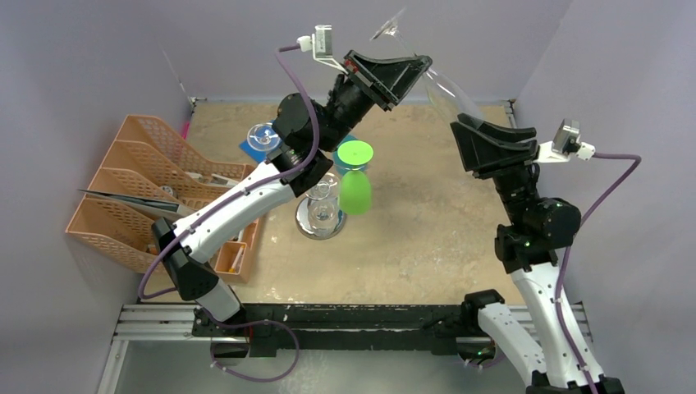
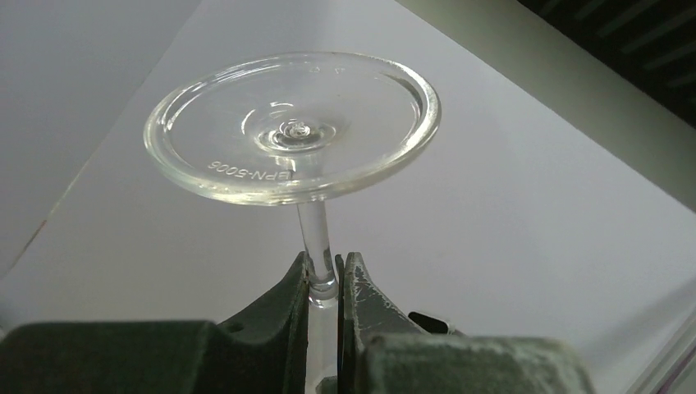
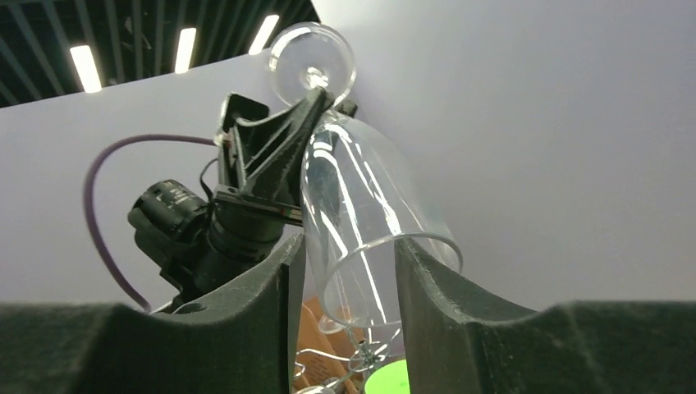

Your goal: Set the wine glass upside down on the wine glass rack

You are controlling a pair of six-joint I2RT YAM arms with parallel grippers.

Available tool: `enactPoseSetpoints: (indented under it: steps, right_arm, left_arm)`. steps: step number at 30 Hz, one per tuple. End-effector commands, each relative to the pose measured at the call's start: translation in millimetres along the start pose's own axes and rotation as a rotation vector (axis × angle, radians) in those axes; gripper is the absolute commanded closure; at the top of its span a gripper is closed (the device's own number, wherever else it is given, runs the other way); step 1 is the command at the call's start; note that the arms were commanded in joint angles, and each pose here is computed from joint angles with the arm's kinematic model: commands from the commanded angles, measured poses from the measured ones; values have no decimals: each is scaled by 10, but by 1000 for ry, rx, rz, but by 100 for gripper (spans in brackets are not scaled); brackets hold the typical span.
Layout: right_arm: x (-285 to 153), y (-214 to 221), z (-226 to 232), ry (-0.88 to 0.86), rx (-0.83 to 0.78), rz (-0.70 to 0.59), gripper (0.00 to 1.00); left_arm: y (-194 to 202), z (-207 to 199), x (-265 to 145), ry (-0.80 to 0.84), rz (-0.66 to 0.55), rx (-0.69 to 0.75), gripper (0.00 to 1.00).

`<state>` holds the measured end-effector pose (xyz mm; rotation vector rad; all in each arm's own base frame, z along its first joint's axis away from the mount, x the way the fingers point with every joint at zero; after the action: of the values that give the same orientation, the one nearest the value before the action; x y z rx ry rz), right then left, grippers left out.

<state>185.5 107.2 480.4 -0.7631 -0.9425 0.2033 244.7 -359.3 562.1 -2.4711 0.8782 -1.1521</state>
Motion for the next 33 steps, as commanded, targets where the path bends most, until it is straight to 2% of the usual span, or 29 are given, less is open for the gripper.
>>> enactPoseSetpoints:
  steps: [1,8,15,20,25,30,33]
  right_arm:
    - [-88,43,-76,67,-23,9,52]
    - [-238,91,-75,83,-57,13,28]
    - [-434,171,-112,137,-62,23,13]
    - [-455,190,-115,139,-59,29,10]
    - [-451,236,-132,138,-44,55,9]
    - [-447,324,-188,147,-5,87,9]
    - [-451,374,-209,153,3,123,9]
  left_arm:
    - [-182,-334,-85,128,-16,161,100]
    - [-336,-239,-186,30,6,301,100]
    - [-684,-220,-474,-164,139,404,100]
    - [-884,-535,-815,-199,243,483,100]
    - [-821,-631,-1221,-234,415,499,100]
    - [-883,-871,-1578,-205,488,531,100]
    - [-872,-877,-1814,-233,550,559,100]
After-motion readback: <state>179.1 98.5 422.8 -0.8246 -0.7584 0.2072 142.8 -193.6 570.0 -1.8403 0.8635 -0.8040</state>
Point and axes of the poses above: each gripper's point midway between its finger pads, its own x axis out along the fingers, its own z axis along the line the jaws close on, y = z × x, the point moved 6 cm from there along -x, back along the fingers, and after that the axes turned 4 degrees about -x, right-handed, at the moved point
